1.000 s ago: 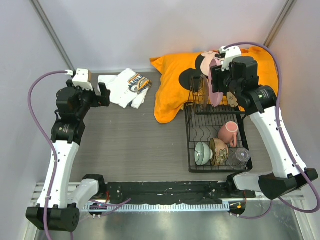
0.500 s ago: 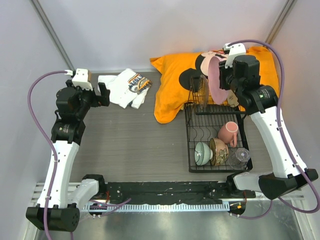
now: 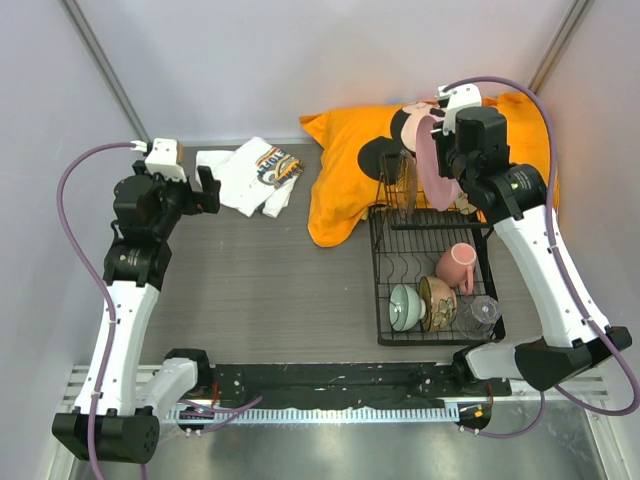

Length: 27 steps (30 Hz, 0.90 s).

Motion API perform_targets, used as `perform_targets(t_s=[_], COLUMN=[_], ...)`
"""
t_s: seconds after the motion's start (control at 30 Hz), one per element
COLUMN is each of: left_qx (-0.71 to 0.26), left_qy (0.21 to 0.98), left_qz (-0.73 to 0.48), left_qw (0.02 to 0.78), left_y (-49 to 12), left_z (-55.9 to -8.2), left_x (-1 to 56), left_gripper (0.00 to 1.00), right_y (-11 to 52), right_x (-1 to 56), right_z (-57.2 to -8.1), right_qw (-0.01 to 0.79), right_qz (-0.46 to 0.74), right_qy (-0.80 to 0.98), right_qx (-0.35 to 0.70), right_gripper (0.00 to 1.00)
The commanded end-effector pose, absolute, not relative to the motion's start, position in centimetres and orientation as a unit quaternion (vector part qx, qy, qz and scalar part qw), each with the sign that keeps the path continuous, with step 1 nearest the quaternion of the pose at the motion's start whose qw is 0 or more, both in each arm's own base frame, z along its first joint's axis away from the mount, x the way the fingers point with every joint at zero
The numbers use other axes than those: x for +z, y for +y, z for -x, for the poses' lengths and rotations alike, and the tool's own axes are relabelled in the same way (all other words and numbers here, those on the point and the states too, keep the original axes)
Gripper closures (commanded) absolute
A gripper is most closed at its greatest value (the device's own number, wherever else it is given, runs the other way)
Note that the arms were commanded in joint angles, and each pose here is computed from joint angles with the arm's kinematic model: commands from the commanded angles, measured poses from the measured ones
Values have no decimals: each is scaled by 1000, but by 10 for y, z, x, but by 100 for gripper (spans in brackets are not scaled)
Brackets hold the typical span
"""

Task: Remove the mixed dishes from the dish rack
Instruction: Pick up the plate from the dish rack.

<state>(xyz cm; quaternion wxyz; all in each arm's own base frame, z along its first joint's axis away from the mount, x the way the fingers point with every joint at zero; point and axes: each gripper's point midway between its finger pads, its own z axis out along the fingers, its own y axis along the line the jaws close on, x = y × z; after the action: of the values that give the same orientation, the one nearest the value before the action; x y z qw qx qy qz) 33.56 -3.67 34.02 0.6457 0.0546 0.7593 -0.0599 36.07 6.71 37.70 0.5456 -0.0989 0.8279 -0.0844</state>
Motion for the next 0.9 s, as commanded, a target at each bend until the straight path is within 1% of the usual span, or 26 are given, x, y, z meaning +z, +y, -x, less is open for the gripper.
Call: perform_targets(t_s=[0.0,0.17,0.27,0.57,0.87], left_qx=[-56,-58,-58,-67,-73], left_qy=[738,737,737,736,734], left_qz=[-53,-55,-55,-66,-71], left_qw=[671,671,672,671,671], left_y=[-35,-35,-36,-40,-43], left_z=[-336,-337,-337,-338,-339], left_x=[357,358,358,359,360], left_gripper=[0,0,0,0,0], right_y=[77,72,71,64,45], right_x=[414,426,435,456,467], right_z=[-361,-362,-361,-353,-349], right_qw=[589,596,602,617,627], right_qz=[95,90,88,82,71], right_qy=[800,794,790,778,765], right_qx=[-64,-78,-79,-86,-134], right_gripper=[88,96,99,99,99])
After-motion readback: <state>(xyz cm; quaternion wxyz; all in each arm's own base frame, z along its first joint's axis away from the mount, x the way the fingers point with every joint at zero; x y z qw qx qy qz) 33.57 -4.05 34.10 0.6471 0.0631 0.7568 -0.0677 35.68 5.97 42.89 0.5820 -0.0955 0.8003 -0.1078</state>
